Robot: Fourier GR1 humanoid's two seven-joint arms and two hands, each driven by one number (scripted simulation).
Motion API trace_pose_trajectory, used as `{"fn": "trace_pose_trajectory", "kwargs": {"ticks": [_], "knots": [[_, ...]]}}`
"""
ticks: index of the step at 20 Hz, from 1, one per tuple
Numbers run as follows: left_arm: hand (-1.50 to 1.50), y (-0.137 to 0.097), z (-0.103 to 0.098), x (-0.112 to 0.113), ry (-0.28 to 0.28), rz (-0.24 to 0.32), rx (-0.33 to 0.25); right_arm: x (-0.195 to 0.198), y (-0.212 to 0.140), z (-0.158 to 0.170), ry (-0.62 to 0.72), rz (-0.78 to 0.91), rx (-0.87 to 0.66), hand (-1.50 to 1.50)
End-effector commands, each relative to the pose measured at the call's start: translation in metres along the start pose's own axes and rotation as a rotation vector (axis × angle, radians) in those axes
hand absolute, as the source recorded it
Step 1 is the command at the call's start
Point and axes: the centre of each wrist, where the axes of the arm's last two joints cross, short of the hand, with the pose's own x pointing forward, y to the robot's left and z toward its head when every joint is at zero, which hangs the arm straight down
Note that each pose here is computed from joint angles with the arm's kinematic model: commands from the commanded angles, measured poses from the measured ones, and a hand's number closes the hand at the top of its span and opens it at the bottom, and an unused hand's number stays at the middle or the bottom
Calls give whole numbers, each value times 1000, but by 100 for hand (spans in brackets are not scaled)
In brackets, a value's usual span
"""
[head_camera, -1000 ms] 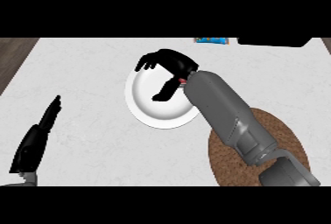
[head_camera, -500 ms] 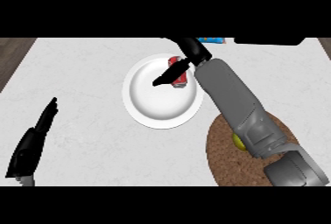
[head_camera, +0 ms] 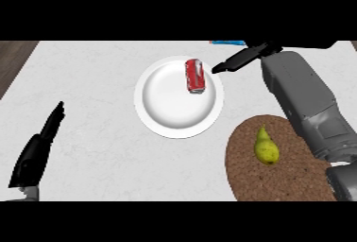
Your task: Pick the can from the placemat and place it in the plate
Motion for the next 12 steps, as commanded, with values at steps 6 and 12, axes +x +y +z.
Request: {"fn": "trace_pose_trajectory", "kwargs": {"ticks": [6, 12], "knots": [[0, -8, 5, -3, -13, 3, -11, 8, -76, 37, -74, 22, -14, -150], [0, 0, -13, 15, -46, 4, -33, 1, -98, 60, -87, 41, -33, -150]]}}
